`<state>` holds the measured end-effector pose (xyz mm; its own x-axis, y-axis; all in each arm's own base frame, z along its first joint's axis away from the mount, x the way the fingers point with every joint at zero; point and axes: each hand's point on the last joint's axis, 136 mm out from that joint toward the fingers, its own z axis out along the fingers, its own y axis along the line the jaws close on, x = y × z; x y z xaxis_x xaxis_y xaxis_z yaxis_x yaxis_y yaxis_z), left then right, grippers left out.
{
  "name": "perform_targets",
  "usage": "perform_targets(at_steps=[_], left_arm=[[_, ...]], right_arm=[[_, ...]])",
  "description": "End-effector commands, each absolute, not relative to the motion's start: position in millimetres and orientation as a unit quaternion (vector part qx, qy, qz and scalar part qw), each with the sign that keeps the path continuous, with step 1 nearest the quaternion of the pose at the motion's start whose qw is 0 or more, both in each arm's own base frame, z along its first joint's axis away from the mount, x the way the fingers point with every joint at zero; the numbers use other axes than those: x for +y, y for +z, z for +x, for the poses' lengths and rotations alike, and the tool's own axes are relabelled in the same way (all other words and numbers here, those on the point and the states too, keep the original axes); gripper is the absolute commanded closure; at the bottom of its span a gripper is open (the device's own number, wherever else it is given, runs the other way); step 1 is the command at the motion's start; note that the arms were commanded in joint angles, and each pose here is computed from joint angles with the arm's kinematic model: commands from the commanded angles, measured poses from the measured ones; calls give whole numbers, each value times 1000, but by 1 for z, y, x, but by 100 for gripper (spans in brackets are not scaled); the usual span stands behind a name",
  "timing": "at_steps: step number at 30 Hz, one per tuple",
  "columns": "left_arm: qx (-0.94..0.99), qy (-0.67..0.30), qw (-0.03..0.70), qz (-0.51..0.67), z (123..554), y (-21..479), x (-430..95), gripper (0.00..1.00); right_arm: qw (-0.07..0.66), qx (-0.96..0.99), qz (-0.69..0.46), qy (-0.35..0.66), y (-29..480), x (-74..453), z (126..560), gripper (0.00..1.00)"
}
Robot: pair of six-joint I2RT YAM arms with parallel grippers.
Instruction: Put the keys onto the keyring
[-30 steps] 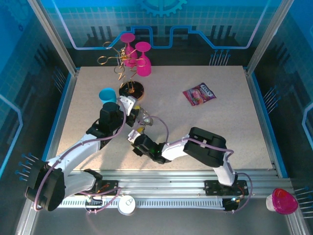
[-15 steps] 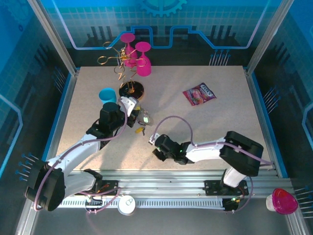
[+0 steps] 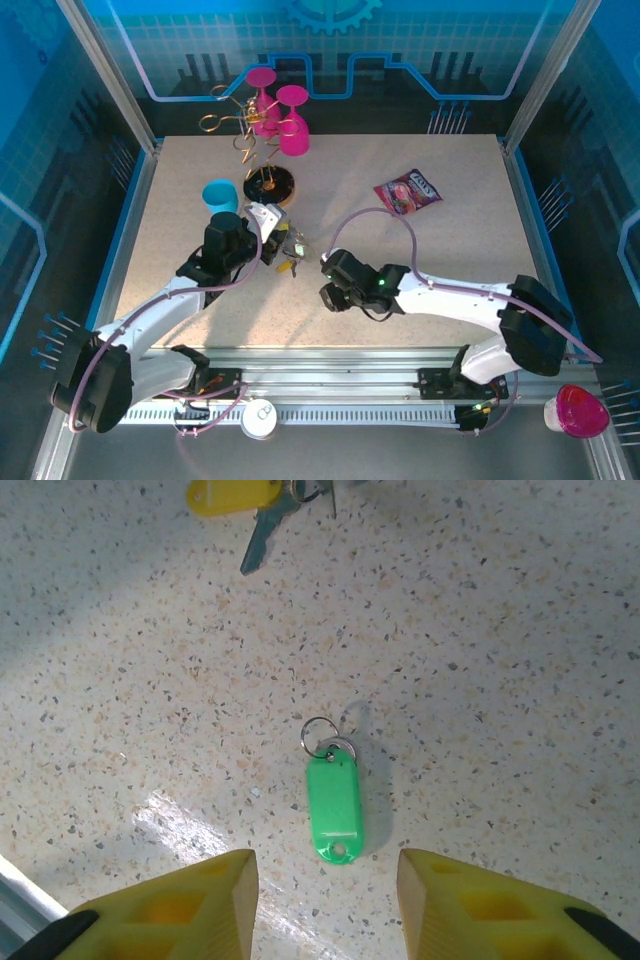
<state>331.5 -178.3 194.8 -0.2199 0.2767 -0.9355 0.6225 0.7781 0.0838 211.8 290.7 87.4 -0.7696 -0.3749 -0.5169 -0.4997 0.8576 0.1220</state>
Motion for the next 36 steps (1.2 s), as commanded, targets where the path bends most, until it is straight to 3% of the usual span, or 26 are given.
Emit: perform_targets(at_steps=[1,10,26,31,36], left_arm=[[739,-161,577,307,329,212,-183,100],[738,-161,576,312,329,211,-183,100],[739,-160,573,317,329,210,-184,100],[739,-160,573,317,329,210,-184,100],[739,-159,572,318,329,210,-184,100]], right_arm=[[217,935,-264,93,76,290,214,56],[217,920,-319,64,59,317,235,55],[194,926,-320,42,20,321,241,65],[199,927,-316,32,17,320,244,71],[208,926,-314,30,24,316,245,85]])
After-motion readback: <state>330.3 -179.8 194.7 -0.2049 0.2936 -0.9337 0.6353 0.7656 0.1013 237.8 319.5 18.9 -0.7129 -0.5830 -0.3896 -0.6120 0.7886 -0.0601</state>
